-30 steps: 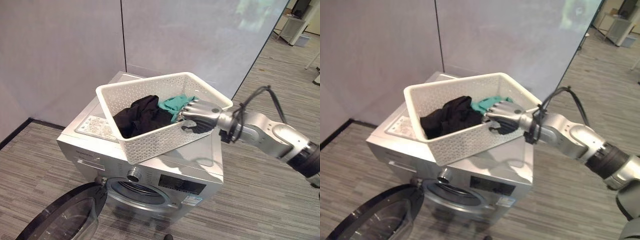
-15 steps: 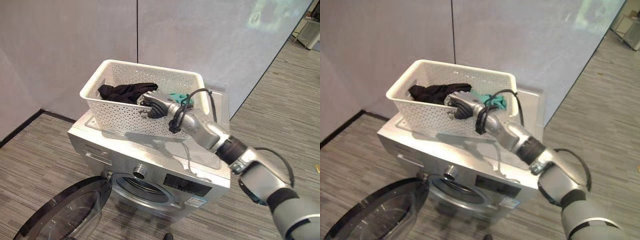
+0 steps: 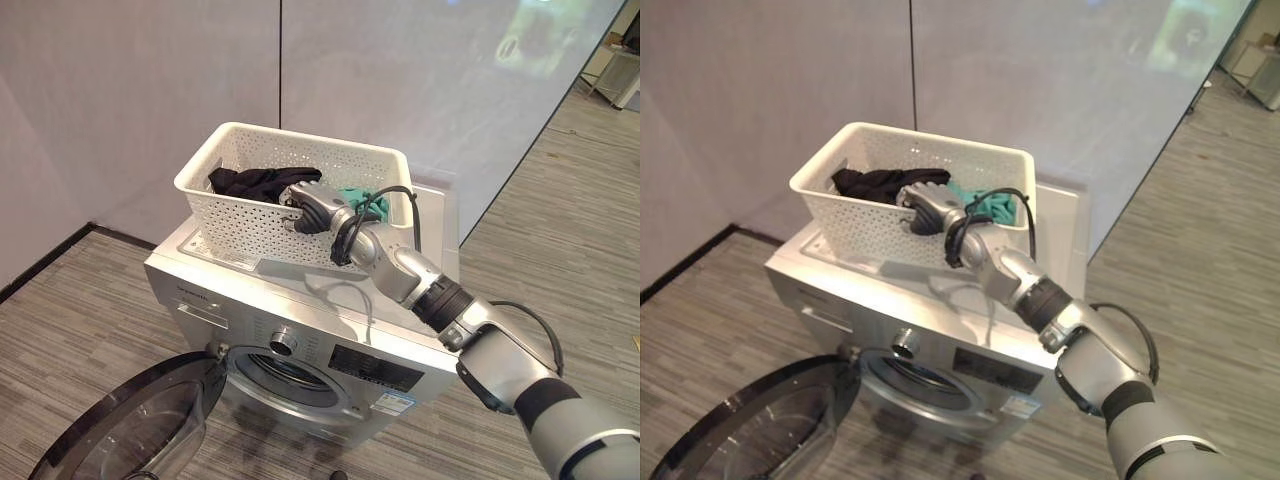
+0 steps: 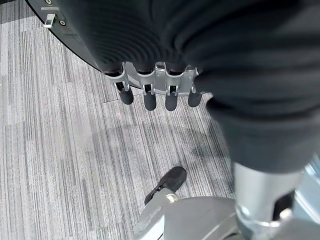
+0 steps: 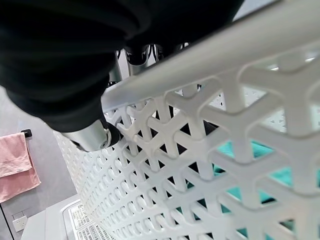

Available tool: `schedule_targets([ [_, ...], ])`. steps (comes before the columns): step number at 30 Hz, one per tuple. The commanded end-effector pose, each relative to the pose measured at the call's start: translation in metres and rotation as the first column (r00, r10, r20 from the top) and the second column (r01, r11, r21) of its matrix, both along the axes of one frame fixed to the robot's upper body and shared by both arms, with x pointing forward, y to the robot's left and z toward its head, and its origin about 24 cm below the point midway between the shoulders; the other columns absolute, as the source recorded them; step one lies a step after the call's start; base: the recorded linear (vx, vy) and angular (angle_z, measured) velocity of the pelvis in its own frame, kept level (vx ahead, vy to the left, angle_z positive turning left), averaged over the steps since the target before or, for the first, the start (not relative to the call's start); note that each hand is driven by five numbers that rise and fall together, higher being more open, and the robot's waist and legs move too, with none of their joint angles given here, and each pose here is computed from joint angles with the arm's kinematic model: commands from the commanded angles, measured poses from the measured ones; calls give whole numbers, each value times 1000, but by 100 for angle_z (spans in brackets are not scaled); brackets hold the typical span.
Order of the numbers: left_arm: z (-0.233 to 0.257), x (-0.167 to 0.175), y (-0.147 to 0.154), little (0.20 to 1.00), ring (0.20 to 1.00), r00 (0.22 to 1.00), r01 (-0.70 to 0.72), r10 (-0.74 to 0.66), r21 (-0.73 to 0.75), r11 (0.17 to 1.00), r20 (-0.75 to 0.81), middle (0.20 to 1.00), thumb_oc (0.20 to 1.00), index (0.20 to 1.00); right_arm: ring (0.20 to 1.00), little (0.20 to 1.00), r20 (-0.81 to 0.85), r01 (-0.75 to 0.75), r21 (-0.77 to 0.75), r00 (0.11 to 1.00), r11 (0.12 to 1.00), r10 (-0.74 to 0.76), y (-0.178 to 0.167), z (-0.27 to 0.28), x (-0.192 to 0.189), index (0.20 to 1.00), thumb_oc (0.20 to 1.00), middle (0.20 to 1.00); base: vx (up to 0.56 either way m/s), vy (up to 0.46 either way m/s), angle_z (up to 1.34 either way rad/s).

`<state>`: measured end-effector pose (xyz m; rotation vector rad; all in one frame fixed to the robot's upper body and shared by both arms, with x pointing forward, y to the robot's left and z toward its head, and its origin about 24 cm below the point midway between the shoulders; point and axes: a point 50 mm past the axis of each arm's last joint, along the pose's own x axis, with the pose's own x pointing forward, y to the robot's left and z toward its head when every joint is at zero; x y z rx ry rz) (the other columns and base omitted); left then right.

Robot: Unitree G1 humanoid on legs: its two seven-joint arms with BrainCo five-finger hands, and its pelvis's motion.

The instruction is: Grab the laundry basket,head to the washer,open it,put in the laundry and shut it.

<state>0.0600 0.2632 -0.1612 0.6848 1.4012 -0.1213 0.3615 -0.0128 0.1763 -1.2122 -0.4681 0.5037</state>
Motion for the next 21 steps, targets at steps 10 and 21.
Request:
schedule_targets([
  [10, 1, 2, 4, 1000, 1000, 999, 6, -5, 23, 1000, -32, 1000, 1000, 1000, 200, 200, 115, -9, 187, 993, 982, -13, -12, 34, -8, 200, 200, 200, -3, 1, -4],
  [21, 2, -6, 8, 1000, 1000, 998, 39, -36, 56, 998, -48, 1000, 1000, 1000, 1000, 1000, 389, -87, 357, 919, 930, -64, -74, 64, -58, 1000, 1000, 1000, 0, 2, 0],
])
